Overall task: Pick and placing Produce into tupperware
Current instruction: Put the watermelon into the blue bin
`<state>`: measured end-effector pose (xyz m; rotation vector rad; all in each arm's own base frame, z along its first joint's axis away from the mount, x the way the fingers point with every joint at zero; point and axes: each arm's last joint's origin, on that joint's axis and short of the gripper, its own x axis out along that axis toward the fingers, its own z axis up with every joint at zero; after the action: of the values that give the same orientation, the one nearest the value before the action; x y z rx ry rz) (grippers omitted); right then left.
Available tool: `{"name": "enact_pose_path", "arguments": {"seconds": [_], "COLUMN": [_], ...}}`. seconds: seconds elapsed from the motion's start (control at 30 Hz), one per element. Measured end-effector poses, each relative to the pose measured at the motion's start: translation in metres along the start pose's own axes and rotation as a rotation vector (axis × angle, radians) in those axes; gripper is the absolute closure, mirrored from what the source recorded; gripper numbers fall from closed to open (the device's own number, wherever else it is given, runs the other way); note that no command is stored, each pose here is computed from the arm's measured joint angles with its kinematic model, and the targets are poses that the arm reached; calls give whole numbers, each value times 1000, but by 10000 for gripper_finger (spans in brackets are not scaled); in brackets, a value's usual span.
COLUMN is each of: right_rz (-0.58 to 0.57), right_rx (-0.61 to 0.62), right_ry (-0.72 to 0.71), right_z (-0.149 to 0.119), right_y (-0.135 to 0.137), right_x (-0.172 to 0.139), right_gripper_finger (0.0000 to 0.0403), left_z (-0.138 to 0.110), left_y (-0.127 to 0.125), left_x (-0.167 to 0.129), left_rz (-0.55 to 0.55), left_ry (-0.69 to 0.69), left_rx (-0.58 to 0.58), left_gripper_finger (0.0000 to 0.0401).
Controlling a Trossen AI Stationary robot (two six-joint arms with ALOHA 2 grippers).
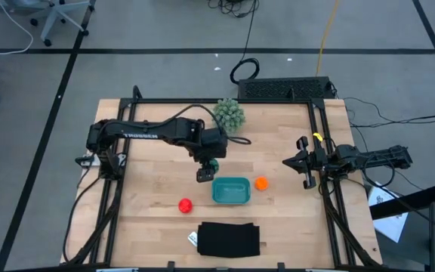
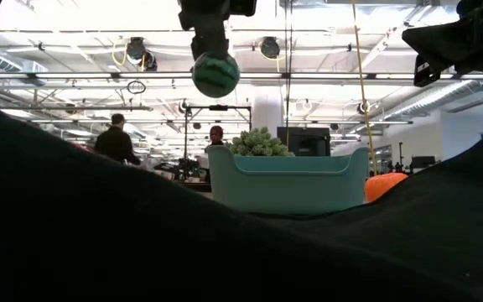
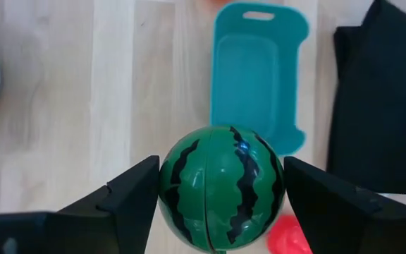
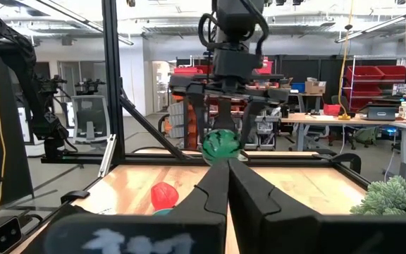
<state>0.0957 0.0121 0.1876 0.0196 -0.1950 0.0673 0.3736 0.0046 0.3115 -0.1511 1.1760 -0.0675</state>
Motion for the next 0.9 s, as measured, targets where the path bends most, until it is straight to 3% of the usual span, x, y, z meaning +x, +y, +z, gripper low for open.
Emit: {"name": "enact_pose_path", "arguments": {"seconds": [0.37,0.67,0.9], "right_rz": [0,0,0], "right_rx": [17,18,17], "right_ry": [0,-1,9], "right_z": [0,0,-1], "right_y": [0,0,0], "right_x": [0,0,0], "right_gripper_finger": [403,403,403], "left_z": [8,30,47], "left_y": [-5,-21,-30], "left_x": [-5,-18,17], "left_rz": [-76,-84,-78], "left_ry": [-72,-205,-161], "left_rx": [-20,74,132], "left_gripper_finger": [121,121,121]}}
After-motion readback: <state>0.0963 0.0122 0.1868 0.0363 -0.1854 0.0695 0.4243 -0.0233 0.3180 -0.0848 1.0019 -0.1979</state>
